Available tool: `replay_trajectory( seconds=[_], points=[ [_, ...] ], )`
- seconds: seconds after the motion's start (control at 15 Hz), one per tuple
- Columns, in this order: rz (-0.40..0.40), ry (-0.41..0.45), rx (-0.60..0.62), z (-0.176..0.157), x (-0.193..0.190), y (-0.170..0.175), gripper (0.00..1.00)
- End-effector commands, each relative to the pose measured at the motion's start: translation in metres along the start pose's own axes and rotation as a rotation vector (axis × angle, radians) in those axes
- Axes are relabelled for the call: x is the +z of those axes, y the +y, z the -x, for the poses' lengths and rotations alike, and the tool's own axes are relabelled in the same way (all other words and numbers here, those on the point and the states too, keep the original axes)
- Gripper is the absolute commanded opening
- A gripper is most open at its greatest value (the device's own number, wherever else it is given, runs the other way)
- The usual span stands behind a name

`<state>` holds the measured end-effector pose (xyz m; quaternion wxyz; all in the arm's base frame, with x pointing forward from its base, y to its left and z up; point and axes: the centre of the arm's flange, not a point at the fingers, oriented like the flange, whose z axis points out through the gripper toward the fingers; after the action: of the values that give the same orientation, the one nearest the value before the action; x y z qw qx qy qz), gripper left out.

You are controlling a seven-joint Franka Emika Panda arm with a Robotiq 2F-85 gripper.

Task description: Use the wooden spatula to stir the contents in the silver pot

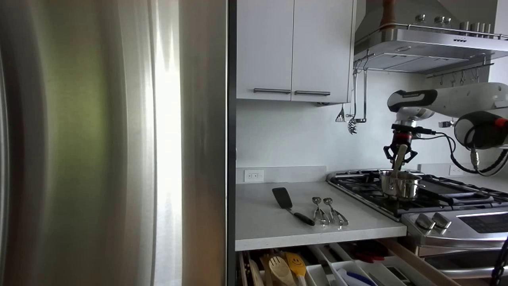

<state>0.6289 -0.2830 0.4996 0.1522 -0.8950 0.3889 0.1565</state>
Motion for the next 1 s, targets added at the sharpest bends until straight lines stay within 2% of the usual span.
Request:
replay_trajectory(
  seconds=[0.0, 0.27, 0.47, 0.67, 0.93],
  points=[
    [0.060, -0.057, 0.040, 0.005, -0.005, 0.007, 0.06],
    [0.083, 0.043, 0.096, 0.012, -0.024, 0.019, 0.06],
    [0.081, 0.095, 0.084, 0.031, -0.041, 0.022, 0.06],
    [0.064, 0.138, 0.078, 0.052, -0.054, 0.021, 0.06],
    [0.011, 0.261, 0.131, 0.070, -0.061, 0.008, 0.06]
  ],
)
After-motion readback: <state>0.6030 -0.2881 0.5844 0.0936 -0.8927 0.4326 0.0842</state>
